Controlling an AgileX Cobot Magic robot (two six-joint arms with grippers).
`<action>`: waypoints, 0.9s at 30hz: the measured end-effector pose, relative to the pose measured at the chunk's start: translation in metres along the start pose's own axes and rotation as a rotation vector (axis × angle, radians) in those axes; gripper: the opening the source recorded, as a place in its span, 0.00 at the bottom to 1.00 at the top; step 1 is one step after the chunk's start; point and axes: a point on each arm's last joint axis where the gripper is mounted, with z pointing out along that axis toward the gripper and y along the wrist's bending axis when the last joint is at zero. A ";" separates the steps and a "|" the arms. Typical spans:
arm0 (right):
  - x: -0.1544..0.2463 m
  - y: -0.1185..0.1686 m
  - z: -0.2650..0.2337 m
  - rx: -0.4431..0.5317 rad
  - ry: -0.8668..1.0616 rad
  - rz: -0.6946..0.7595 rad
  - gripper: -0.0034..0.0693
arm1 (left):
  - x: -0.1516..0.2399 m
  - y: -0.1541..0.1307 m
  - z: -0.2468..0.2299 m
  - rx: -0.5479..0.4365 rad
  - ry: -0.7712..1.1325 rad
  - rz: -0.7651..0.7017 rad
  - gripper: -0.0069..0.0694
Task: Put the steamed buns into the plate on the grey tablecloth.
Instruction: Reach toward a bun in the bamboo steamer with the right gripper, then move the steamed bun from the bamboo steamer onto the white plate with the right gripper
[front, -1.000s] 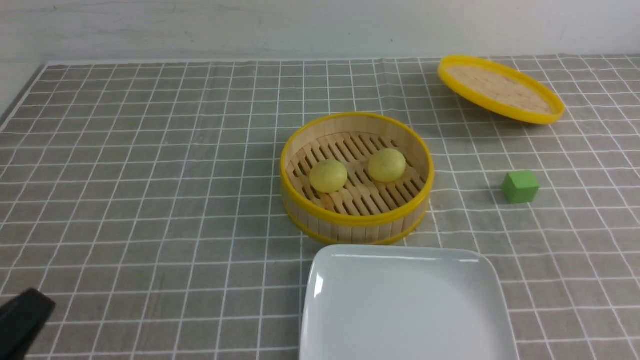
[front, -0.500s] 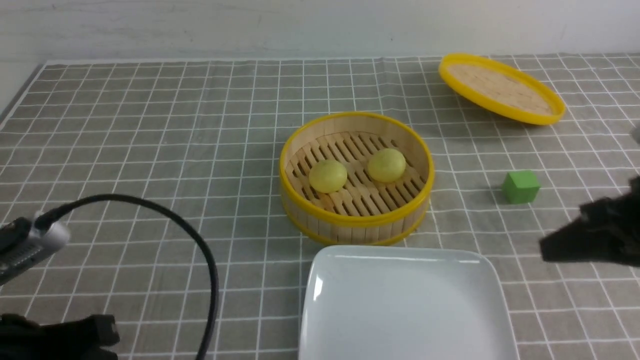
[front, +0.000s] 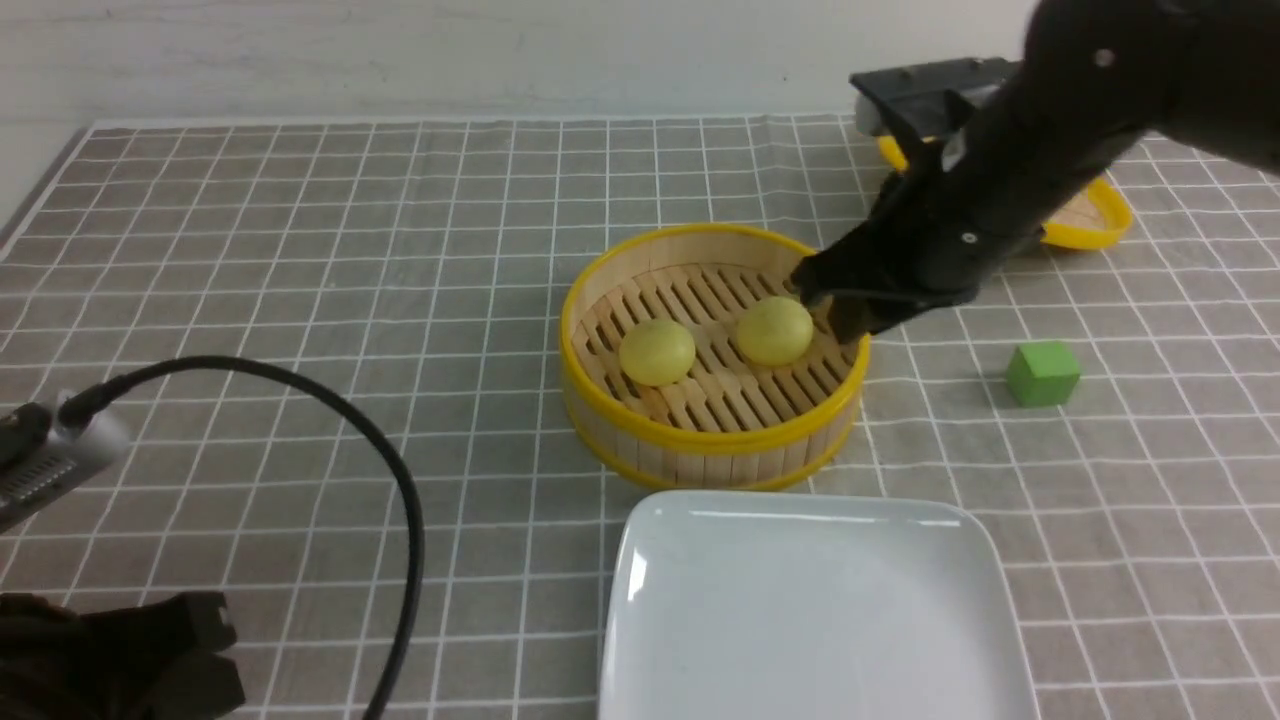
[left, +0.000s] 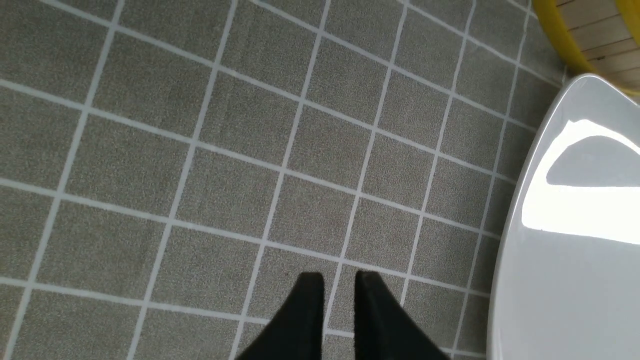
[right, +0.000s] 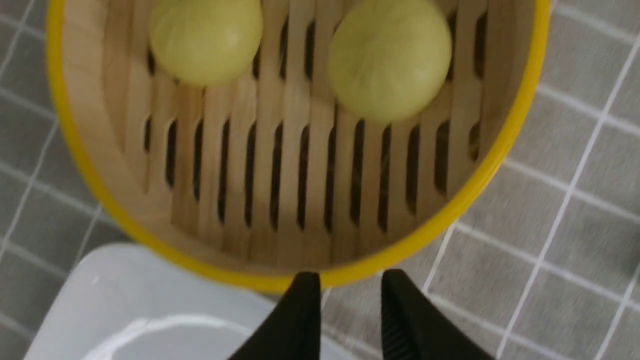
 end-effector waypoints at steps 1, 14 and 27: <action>-0.004 0.000 0.007 0.013 0.003 -0.001 0.39 | 0.000 0.000 0.000 0.000 0.000 0.000 0.28; -0.036 -0.009 0.099 0.058 -0.019 -0.003 0.57 | 0.000 0.000 0.000 0.000 0.000 0.000 0.42; -0.034 0.015 -0.010 0.010 0.056 -0.030 0.06 | 0.006 0.001 0.000 -0.010 0.063 0.000 0.42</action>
